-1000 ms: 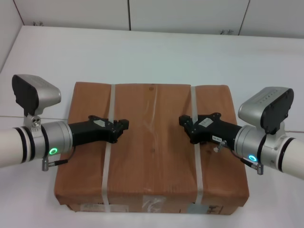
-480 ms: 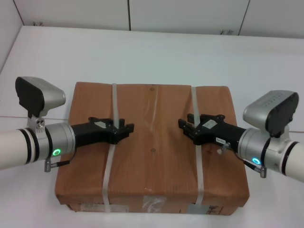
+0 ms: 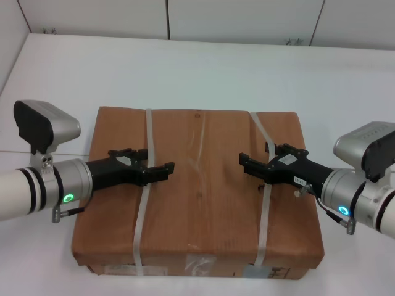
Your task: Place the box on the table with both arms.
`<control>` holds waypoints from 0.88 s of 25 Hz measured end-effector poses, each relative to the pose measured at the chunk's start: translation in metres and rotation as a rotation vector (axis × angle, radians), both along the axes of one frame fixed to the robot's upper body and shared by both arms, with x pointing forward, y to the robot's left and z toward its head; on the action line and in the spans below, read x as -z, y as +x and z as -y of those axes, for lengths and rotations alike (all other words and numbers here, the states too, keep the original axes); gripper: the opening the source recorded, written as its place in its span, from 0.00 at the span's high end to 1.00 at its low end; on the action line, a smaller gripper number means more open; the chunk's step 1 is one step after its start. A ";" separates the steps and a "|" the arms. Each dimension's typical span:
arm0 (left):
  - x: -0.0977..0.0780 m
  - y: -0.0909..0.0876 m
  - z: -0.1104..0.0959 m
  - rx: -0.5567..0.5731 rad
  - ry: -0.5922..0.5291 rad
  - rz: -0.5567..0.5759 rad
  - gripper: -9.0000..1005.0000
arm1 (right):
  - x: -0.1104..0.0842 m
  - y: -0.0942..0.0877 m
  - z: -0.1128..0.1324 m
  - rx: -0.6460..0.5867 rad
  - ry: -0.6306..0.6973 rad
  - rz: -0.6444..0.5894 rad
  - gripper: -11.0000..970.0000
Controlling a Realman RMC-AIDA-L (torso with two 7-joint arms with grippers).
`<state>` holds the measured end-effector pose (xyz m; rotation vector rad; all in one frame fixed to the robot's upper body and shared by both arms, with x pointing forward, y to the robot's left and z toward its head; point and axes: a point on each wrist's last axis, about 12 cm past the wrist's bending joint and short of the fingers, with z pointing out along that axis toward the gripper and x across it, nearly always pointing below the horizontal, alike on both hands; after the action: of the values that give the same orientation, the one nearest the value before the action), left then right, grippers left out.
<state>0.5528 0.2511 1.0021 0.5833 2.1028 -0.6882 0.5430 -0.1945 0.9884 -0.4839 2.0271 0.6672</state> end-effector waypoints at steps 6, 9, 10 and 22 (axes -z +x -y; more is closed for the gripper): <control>-0.001 0.001 -0.005 -0.019 0.000 0.011 0.23 | 0.001 -0.002 0.003 0.010 0.006 0.001 0.20; -0.002 0.001 -0.006 -0.028 -0.009 0.016 0.19 | -0.001 -0.002 0.009 0.023 0.027 0.022 0.15; -0.002 0.001 -0.007 -0.029 -0.011 0.017 0.19 | -0.002 -0.002 0.013 0.033 0.040 0.031 0.14; -0.030 -0.013 -0.034 -0.019 -0.228 0.174 0.19 | -0.035 -0.017 0.045 -0.101 0.190 0.283 0.10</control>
<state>0.5401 0.2846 1.0320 0.4782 1.8367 -0.8230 0.5261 -0.2393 1.0232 -0.5379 1.6652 0.7965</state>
